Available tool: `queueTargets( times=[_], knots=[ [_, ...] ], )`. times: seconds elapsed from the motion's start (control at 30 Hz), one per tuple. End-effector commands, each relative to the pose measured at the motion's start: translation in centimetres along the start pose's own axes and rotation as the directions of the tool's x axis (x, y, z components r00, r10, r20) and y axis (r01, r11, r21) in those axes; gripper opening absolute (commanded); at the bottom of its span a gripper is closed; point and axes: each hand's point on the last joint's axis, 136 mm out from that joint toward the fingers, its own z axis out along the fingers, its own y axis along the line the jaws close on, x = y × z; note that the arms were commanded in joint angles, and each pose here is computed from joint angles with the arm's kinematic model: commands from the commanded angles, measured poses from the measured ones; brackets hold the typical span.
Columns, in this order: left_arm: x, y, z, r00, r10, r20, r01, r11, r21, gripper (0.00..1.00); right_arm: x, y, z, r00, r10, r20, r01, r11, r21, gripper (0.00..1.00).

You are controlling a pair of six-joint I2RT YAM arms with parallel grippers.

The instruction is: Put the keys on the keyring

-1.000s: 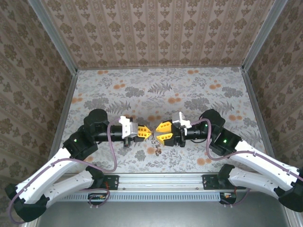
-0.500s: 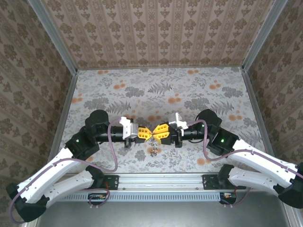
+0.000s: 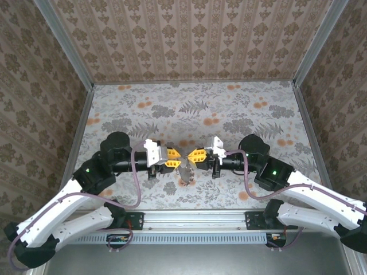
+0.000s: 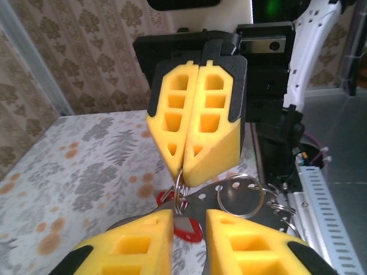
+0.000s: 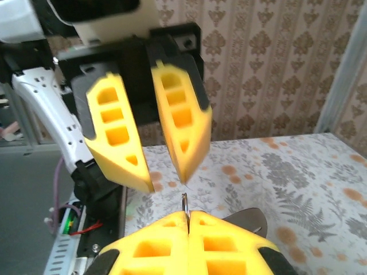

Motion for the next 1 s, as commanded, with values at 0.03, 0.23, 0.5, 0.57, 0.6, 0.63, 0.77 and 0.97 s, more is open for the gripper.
queueTargets(
  times=[0.03, 0.23, 0.5, 0.57, 0.6, 0.63, 0.77, 0.97],
  knots=[
    [0.4, 1.0, -0.9, 0.993, 0.046, -0.107, -0.056, 0.994, -0.09, 0.23, -1.6, -1.3, -0.6, 0.999, -0.051, -0.009, 0.052, 0.995, 0.087, 0.0],
    [0.4, 1.3, 0.6, 0.982, 0.089, -0.164, -0.104, 0.991, -0.083, 0.24, -0.5, -1.2, 0.4, 0.992, -0.077, -0.103, 0.086, 0.992, 0.092, 0.0],
    [1.2, 1.8, 1.5, 0.971, 0.102, -0.218, -0.122, 0.989, -0.079, 0.22, 0.4, -0.5, 1.1, 0.978, -0.112, -0.176, 0.128, 0.988, 0.084, 0.0],
    [1.3, 1.9, 1.5, 0.969, 0.103, -0.223, -0.124, 0.989, -0.082, 0.22, 0.4, -0.5, 1.1, 0.978, -0.116, -0.173, 0.131, 0.988, 0.083, 0.0],
    [1.3, 1.8, 1.4, 0.969, 0.104, -0.225, -0.125, 0.989, -0.082, 0.21, 0.3, -0.5, 1.1, 0.979, -0.117, -0.169, 0.132, 0.988, 0.083, 0.0],
    [1.4, 1.8, 1.4, 0.968, 0.105, -0.229, -0.126, 0.989, -0.08, 0.2, 0.2, -0.4, 1.0, 0.979, -0.118, -0.166, 0.133, 0.988, 0.082, 0.0],
    [1.5, 1.4, 1.3, 0.966, 0.106, -0.234, -0.122, 0.991, -0.056, 0.19, -0.1, -0.4, 0.9, 0.981, -0.123, -0.151, 0.136, 0.987, 0.08, 0.0],
    [2.0, 1.1, 1.5, 0.962, 0.1, -0.253, -0.114, 0.993, -0.038, 0.19, -0.5, -0.2, 0.8, 0.982, -0.129, -0.139, 0.14, 0.987, 0.075, 0.0]
  ],
)
